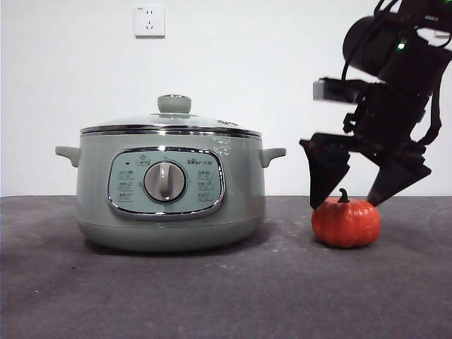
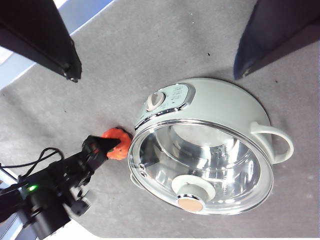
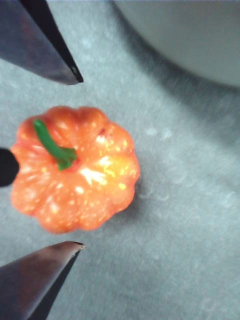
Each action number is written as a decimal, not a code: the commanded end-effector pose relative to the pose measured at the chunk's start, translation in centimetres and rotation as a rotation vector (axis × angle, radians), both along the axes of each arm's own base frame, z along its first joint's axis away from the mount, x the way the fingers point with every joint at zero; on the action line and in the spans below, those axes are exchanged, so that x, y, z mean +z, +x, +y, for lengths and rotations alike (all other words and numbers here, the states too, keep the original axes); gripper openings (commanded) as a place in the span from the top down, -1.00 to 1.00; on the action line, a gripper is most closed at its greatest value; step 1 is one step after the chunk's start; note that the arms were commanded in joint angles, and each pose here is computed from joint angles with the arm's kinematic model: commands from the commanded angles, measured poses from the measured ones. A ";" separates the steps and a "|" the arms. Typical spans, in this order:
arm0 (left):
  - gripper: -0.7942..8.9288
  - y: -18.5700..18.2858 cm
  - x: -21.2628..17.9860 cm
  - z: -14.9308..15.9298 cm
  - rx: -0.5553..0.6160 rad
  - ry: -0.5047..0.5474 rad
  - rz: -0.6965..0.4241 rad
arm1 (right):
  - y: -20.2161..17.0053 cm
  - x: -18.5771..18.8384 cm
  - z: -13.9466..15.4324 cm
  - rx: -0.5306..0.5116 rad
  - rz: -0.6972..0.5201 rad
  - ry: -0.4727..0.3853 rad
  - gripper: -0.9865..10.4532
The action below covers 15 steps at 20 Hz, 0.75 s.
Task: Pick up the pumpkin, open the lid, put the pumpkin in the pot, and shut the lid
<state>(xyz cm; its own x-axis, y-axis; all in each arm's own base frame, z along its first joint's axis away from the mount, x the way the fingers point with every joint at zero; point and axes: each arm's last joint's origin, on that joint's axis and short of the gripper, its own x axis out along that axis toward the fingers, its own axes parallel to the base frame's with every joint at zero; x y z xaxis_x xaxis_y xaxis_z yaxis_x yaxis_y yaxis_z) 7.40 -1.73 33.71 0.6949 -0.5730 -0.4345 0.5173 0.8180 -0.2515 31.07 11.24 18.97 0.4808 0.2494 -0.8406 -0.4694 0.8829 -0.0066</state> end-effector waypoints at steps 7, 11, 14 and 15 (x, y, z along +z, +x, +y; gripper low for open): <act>-0.84 0.0 0.1 0.0 -0.004 -0.004 -0.005 | 0.6 -1.5 0.3 0.009 0.020 -0.018 -0.06; -0.84 0.0 0.1 0.0 -0.004 -0.004 -0.005 | 0.6 -1.5 0.2 -0.008 0.029 -0.008 0.78; -0.84 0.1 0.0 0.1 0.038 0.022 -0.005 | 0.6 -1.5 0.2 -0.022 0.033 0.000 0.86; -0.84 0.1 0.0 0.1 0.042 0.024 -0.005 | 0.6 -1.4 0.2 -0.024 0.031 0.002 0.86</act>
<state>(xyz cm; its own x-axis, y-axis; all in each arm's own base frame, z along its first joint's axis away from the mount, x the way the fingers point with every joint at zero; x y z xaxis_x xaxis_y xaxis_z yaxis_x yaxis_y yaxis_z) 7.47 -1.62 33.67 0.7170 -0.5339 -0.4482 0.4841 0.8440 -0.2310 31.56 11.40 17.72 0.4630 0.2429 -0.8524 -0.4603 0.8878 0.0029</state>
